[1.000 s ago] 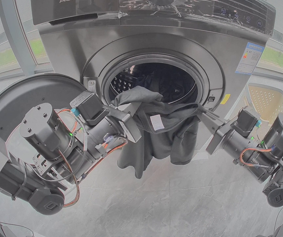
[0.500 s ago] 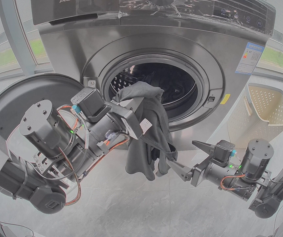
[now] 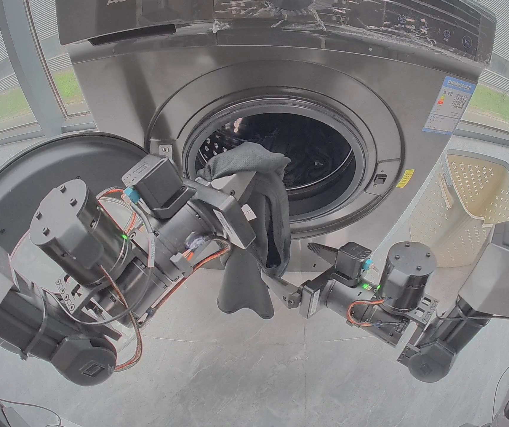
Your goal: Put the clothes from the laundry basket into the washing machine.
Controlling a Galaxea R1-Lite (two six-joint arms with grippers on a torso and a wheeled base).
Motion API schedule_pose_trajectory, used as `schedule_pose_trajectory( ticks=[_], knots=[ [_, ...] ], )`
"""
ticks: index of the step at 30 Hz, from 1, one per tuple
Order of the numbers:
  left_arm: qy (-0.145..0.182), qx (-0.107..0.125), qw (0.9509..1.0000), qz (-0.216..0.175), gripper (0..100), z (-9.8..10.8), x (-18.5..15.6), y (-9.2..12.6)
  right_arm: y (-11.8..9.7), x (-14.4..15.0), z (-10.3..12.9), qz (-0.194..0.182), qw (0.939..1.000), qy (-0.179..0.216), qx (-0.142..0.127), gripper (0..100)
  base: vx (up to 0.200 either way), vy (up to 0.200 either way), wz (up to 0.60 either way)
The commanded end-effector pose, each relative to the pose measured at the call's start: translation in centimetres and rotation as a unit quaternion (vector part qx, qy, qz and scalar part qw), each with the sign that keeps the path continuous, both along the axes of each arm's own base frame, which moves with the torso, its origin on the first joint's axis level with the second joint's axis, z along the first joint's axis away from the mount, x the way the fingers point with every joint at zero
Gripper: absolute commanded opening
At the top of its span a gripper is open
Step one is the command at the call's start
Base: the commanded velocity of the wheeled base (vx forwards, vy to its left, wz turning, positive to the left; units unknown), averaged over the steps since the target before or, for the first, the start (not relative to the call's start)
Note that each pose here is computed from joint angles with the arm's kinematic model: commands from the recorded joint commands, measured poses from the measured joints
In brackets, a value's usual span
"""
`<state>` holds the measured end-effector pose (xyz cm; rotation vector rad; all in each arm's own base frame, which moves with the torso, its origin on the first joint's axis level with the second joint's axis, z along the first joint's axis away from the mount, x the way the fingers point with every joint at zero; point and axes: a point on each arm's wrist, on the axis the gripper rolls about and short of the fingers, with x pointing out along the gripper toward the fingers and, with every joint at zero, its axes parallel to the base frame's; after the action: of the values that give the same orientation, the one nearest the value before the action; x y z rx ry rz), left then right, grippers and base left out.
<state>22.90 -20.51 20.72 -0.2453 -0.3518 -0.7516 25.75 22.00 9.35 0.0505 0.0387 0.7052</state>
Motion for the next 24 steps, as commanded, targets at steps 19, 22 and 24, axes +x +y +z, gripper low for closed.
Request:
schedule_pose_trajectory(
  ticks=[19,22,24],
  knots=[
    [-0.005,-0.005,1.0000,-0.001,0,0.2,-0.1,0.0,6.5,5.9,-4.4,0.023,0.9988,-0.036,0.023,100,0.000,0.000,0.00],
    [-0.005,-0.005,1.0000,-0.001,0,0.2,-0.1,0.0,7.1,6.2,-5.0,0.023,0.9988,-0.037,0.023,100,0.000,0.000,0.00],
    [-0.005,-0.005,1.0000,-0.002,0,0.2,-0.1,0.0,7.5,6.7,-5.3,0.020,0.9987,-0.039,0.026,100,0.000,0.000,0.00]
  ],
)
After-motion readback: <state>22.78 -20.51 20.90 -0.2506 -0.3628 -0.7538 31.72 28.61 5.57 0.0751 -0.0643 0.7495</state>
